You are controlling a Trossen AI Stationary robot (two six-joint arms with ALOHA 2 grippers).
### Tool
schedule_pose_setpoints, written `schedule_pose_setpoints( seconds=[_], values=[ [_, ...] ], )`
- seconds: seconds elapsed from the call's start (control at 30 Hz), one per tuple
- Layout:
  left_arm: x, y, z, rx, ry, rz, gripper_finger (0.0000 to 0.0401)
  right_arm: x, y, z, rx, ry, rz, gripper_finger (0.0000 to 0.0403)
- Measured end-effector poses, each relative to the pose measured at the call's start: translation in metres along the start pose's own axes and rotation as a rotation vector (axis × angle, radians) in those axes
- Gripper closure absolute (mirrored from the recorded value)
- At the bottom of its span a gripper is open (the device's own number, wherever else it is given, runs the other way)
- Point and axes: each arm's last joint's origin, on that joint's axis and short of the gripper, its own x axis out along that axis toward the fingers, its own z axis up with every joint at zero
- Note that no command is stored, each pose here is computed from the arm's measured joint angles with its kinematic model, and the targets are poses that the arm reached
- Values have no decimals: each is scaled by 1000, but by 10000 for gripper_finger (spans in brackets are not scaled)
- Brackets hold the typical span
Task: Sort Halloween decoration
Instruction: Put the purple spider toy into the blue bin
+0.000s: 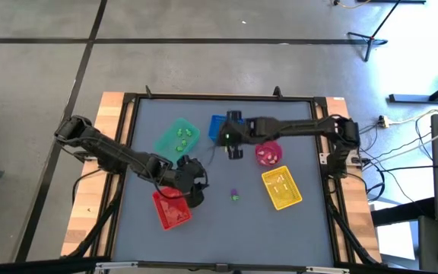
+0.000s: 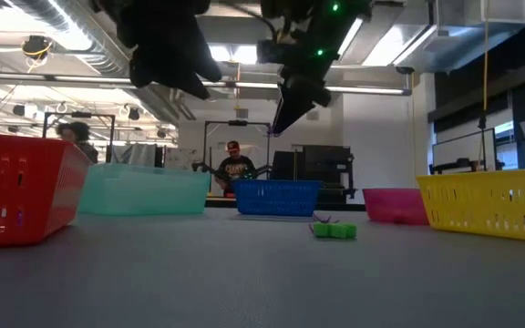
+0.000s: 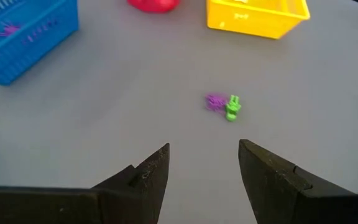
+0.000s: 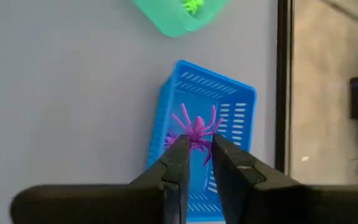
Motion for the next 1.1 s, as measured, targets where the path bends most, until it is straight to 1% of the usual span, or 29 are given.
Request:
schedule_pose_setpoints(
  seconds=[0.23, 0.47, 0.63, 1.1],
  values=[
    [4, 9, 6, -26, -8, 27, 225, 17, -43, -19, 122, -44, 119, 340],
    [7, 15, 11, -44, -14, 45, 225, 25, -71, -36, 196, -18, 103, 340],
    [8, 17, 13, -38, -16, 52, 225, 27, -78, -41, 214, -9, 94, 340],
    [8, 18, 13, -35, -17, 55, 225, 27, -77, -40, 212, -17, 109, 339]
  ],
)
